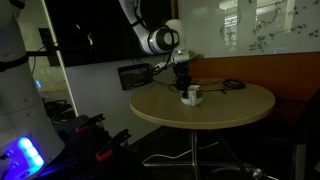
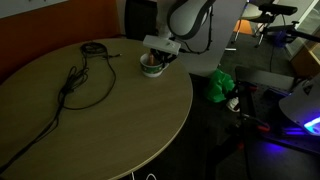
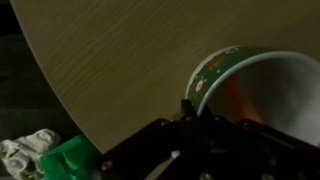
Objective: Move the cup to the right
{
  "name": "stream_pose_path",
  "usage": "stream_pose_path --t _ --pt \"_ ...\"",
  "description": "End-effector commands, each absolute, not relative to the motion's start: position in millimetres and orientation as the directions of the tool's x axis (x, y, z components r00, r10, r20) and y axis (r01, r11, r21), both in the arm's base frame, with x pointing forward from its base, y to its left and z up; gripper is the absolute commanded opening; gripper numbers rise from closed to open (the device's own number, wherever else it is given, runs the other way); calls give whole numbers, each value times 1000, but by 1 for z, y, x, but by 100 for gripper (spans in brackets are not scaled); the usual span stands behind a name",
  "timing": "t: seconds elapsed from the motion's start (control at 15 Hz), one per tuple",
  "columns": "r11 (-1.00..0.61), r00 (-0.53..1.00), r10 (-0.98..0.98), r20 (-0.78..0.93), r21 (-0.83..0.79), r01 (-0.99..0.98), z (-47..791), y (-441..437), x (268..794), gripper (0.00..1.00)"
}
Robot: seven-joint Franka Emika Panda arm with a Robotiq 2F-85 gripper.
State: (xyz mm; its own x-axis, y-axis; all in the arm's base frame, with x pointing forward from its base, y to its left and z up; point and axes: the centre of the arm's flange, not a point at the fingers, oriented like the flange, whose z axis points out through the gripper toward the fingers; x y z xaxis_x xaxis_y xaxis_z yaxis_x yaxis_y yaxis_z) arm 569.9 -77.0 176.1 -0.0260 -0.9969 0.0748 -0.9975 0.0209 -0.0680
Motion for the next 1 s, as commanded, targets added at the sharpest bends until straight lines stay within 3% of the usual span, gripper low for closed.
stream_pose_path --t 0.0,0.6,0.93 --pt "52 -58 -996 63 -102 -993 192 -77 560 38" --pt "-31 19 -996 92 -126 -992 271 -68 545 100" --pt "-89 64 -987 148 -168 -982 303 -61 532 100"
